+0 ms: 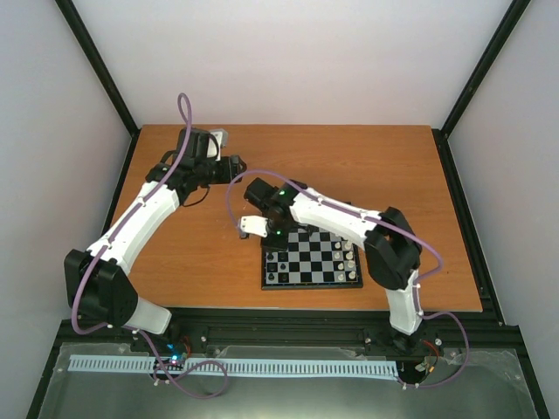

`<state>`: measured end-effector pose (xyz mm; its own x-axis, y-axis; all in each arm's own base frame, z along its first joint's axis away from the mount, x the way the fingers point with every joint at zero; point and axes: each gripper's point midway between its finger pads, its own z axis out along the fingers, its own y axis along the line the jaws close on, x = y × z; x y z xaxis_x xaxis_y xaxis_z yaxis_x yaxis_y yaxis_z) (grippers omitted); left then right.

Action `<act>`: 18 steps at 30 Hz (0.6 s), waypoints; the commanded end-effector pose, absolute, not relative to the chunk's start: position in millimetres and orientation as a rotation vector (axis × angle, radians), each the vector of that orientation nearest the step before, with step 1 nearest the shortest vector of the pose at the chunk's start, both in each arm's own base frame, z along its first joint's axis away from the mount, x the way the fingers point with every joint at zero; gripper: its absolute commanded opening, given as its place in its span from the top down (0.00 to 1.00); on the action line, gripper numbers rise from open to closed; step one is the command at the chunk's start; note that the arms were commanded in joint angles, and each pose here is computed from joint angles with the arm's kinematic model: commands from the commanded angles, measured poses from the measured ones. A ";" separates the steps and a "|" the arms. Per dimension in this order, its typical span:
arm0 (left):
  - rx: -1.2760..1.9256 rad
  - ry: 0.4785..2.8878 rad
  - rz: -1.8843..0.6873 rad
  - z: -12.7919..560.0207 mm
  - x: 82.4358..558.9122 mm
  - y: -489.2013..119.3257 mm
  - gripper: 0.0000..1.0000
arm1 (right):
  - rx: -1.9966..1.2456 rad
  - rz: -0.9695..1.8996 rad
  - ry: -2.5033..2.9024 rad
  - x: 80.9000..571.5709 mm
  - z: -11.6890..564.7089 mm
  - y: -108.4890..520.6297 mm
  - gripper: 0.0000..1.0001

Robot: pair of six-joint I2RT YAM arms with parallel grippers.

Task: Set up the chess pieces on the board

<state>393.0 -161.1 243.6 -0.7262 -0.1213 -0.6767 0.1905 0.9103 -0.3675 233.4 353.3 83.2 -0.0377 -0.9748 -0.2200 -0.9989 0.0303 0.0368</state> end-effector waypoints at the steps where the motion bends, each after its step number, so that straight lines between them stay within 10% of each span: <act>1: 0.145 2.247 -0.597 259.1 391.9 -169.8 0.29 | -1.987 0.253 2.096 237.6 130.6 340.3 0.71; 18: 0.347 2.209 -0.664 255.1 385.3 -201.4 0.33 | -1.287 0.264 2.321 334.1 118.1 231.0 0.61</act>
